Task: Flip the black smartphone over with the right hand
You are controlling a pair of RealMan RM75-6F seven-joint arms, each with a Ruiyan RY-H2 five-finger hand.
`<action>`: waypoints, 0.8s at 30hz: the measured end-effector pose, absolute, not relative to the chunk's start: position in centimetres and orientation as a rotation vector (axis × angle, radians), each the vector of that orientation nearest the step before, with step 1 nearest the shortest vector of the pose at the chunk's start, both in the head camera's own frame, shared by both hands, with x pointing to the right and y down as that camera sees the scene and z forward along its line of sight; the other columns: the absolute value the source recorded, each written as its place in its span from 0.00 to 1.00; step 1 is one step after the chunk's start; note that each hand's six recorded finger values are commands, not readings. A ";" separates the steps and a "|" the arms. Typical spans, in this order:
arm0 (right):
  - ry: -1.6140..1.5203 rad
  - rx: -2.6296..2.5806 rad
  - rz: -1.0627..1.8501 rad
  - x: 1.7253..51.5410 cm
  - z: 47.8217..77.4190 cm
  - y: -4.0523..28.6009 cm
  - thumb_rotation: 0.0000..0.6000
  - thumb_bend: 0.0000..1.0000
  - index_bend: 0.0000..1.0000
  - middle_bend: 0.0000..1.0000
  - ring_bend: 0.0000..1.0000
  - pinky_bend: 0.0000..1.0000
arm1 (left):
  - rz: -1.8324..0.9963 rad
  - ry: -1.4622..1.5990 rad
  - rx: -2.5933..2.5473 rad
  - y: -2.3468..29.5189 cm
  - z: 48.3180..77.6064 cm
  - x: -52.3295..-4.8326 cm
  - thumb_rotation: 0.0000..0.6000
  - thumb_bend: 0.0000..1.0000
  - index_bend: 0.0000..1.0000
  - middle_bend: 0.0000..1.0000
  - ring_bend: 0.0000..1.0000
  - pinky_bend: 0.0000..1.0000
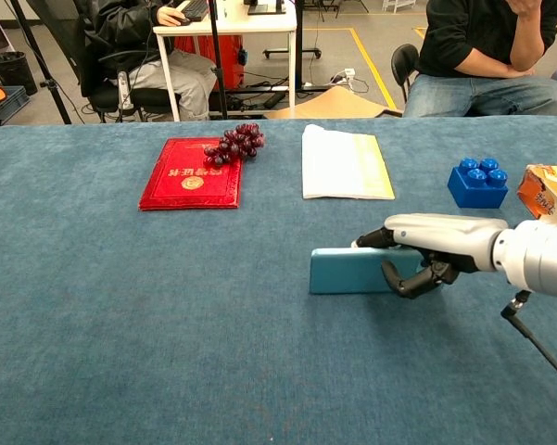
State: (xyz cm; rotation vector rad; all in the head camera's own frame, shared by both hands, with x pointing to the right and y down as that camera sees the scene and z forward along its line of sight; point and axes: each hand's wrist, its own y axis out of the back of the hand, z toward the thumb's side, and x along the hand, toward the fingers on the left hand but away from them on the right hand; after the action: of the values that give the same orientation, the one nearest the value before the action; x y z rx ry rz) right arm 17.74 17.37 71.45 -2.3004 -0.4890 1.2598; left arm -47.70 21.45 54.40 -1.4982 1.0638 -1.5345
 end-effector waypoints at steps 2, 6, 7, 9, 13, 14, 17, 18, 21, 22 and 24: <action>-0.480 -2.265 1.251 17.9 71.4 17.0 1.00 0.78 0.32 0.31 0.22 0.37 | -1.536 1.064 -1.498 21.5 54.4 -47.7 1.00 0.00 0.00 0.00 0.00 0.00; -0.454 -2.165 1.205 18.0 71.2 16.3 1.00 0.78 0.32 0.31 0.22 0.37 | -1.534 1.066 -1.498 21.5 54.3 -47.7 1.00 0.00 0.00 0.00 0.00 0.00; -0.448 -2.152 1.197 18.1 71.2 16.3 1.00 0.78 0.32 0.31 0.22 0.37 | -1.532 1.067 -1.499 21.5 54.3 -47.7 1.00 0.00 0.00 0.00 0.00 0.00; -0.433 -2.126 1.186 18.1 71.2 16.4 1.00 0.78 0.32 0.31 0.22 0.37 | -1.529 1.069 -1.502 21.5 54.3 -47.6 1.00 0.00 0.00 0.00 0.00 0.00; -0.398 -2.057 1.162 18.2 71.3 16.2 1.00 0.78 0.32 0.31 0.22 0.37 | -1.523 1.070 -1.508 21.5 54.2 -47.5 1.00 0.00 0.00 0.00 0.00 0.00; -0.391 -2.038 1.157 18.3 71.3 16.1 1.00 0.78 0.31 0.31 0.21 0.35 | -1.520 1.072 -1.509 21.4 54.1 -47.5 1.00 0.00 0.00 0.00 0.00 0.00; -0.378 -1.977 1.146 18.5 71.6 15.6 1.00 0.78 0.29 0.26 0.16 0.27 | -1.517 1.073 -1.509 21.4 54.1 -47.5 1.00 0.00 0.00 0.00 0.00 0.00; -0.379 -1.953 1.139 18.6 71.6 15.4 1.00 0.78 0.28 0.24 0.14 0.25 | -1.517 1.073 -1.510 21.3 54.1 -47.5 1.00 0.00 0.00 0.00 0.00 0.00; -0.387 -1.883 1.112 18.8 71.5 14.8 1.00 0.77 0.27 0.21 0.10 0.20 | -1.513 1.068 -1.516 21.3 54.2 -47.3 1.00 0.00 0.00 0.00 0.00 0.00; -0.389 -1.857 1.102 19.0 71.5 14.6 1.00 0.77 0.27 0.21 0.10 0.19 | -1.512 1.066 -1.518 21.3 54.2 -47.3 1.00 0.00 0.00 0.00 0.00 0.00; -0.398 -1.793 1.074 19.3 71.3 14.0 1.00 0.76 0.26 0.21 0.10 0.18 | -1.512 1.064 -1.520 21.3 54.2 -47.3 1.00 0.00 0.00 0.00 0.00 0.00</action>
State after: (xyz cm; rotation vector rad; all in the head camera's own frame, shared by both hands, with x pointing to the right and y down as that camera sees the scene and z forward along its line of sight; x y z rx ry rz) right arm 19.35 13.97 71.28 -1.7927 -0.3984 1.0740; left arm -47.31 21.31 54.20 -1.5198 1.0644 -1.5123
